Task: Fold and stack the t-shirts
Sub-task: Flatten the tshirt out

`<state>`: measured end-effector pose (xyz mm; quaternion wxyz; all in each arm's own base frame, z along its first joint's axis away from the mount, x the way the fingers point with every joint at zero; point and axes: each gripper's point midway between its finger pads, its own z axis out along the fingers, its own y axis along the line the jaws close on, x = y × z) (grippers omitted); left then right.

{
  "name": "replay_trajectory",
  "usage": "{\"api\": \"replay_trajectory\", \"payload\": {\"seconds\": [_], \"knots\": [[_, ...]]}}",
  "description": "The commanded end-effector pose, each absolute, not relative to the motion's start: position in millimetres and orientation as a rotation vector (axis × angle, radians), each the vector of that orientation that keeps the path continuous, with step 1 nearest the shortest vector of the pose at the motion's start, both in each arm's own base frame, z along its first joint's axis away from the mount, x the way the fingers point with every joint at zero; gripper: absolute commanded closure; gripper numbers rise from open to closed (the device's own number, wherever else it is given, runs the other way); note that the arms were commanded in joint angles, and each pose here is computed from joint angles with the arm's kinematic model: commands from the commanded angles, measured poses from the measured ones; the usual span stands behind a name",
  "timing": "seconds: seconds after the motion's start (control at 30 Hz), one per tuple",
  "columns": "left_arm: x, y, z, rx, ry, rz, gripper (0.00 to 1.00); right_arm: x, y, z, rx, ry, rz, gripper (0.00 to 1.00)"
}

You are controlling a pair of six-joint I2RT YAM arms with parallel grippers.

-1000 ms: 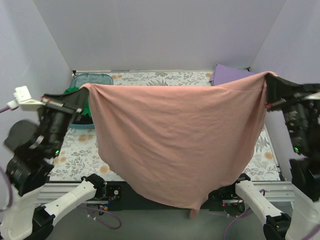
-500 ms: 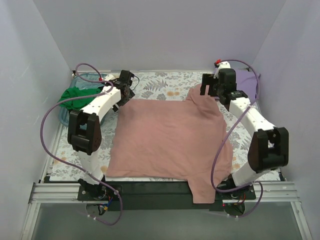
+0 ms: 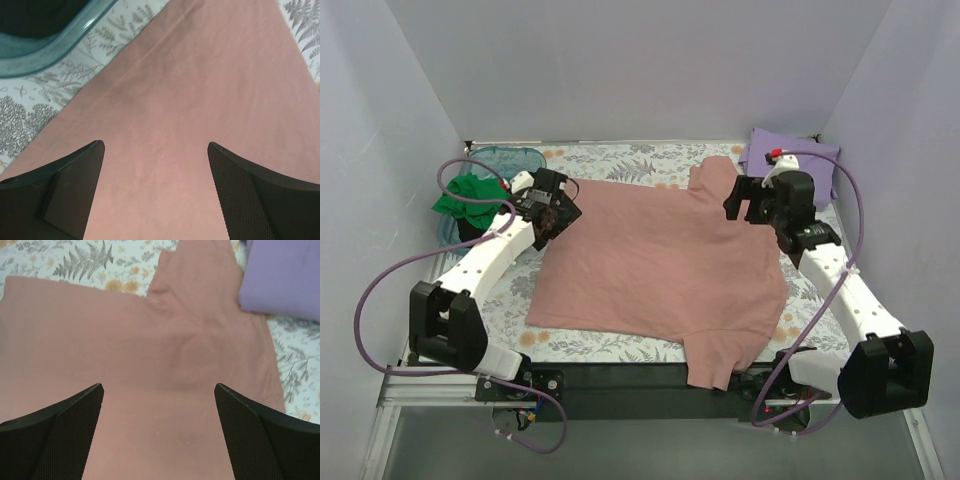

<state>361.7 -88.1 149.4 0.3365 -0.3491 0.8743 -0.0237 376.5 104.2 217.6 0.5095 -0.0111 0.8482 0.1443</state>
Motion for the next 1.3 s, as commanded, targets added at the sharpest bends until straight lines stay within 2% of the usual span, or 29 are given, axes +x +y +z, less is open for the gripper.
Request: {"api": "replay_trajectory", "payload": {"seconds": [0.0,0.13,0.3,0.53,0.73,1.0,1.27], "knots": [[335,-89,157,-0.903,2.264,-0.148,0.16,338,106,180,0.019,2.136,0.412,0.02],[310,-88,154,-0.891,2.253,-0.223,0.16,318,100,153,0.077,2.200,0.402,0.02],[291,-78,139,-0.928,2.249,-0.192,0.15,328,77,122,0.147,2.281,0.233,0.02],[267,-59,107,-1.129,2.287,-0.010,0.14,383,70,114,0.140,2.323,0.147,0.02],[260,-63,97,-1.198,2.299,-0.036,0.14,439,85,104,0.094,2.341,0.163,0.02],[224,-47,86,-1.390,2.239,0.020,0.14,505,112,70,0.090,2.382,0.264,0.02],[198,-39,72,-1.464,2.220,0.038,0.14,542,123,29,0.078,2.438,0.276,0.01]]}}
